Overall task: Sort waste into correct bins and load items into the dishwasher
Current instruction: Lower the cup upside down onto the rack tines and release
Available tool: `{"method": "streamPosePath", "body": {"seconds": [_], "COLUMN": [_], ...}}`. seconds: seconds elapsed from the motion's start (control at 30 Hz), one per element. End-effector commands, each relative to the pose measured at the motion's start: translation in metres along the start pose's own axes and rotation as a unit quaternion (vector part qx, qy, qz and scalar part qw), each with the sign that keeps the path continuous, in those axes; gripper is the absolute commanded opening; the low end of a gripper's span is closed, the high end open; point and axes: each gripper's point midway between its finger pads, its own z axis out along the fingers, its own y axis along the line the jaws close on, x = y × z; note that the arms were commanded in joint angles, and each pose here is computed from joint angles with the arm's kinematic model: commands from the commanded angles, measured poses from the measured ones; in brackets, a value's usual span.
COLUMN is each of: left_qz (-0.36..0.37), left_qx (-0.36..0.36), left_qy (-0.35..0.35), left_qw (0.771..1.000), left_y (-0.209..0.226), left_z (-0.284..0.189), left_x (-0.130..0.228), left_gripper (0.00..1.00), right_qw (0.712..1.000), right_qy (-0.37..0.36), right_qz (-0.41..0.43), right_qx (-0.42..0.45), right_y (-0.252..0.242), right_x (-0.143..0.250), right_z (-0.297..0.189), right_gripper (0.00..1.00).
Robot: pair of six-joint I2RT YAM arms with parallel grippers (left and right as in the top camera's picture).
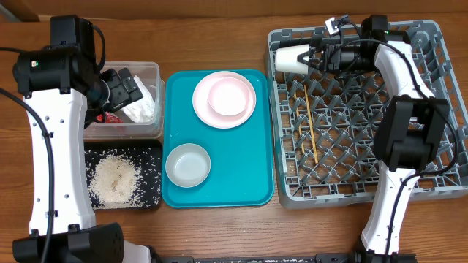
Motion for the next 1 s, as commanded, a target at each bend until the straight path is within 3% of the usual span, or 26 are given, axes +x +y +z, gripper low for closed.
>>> {"method": "streamPosePath", "body": {"seconds": [0.0,0.57,0.97], "left_qz": [0.006,0.006,0.006], "left_qx": [-0.005,-0.005,-0.005], "left_qy": [-0.001,-0.001,-0.001], "left_qw": [1.000,1.000,1.000], "left_y": [0.003,0.003,0.003], "left_z": [0.000,0.000,0.000], "left_x": [-0.001,-0.001,-0.001], "left_gripper": [1.00,1.00,1.00], "right_qw": [0.997,0.993,0.999], "right_qy": [0.036,0.052,-0.033], "right_qz": [0.010,0.033,-0.012], "right_qx": [0.074,0.104,-0.028], "right_y": [-0.025,-0.034,0.005], "right_x": [0.016,0.027,-0.007], "right_z": [-0.002,-0.009,-0.018], "right_gripper": [0.05,0.05,0.04]}}
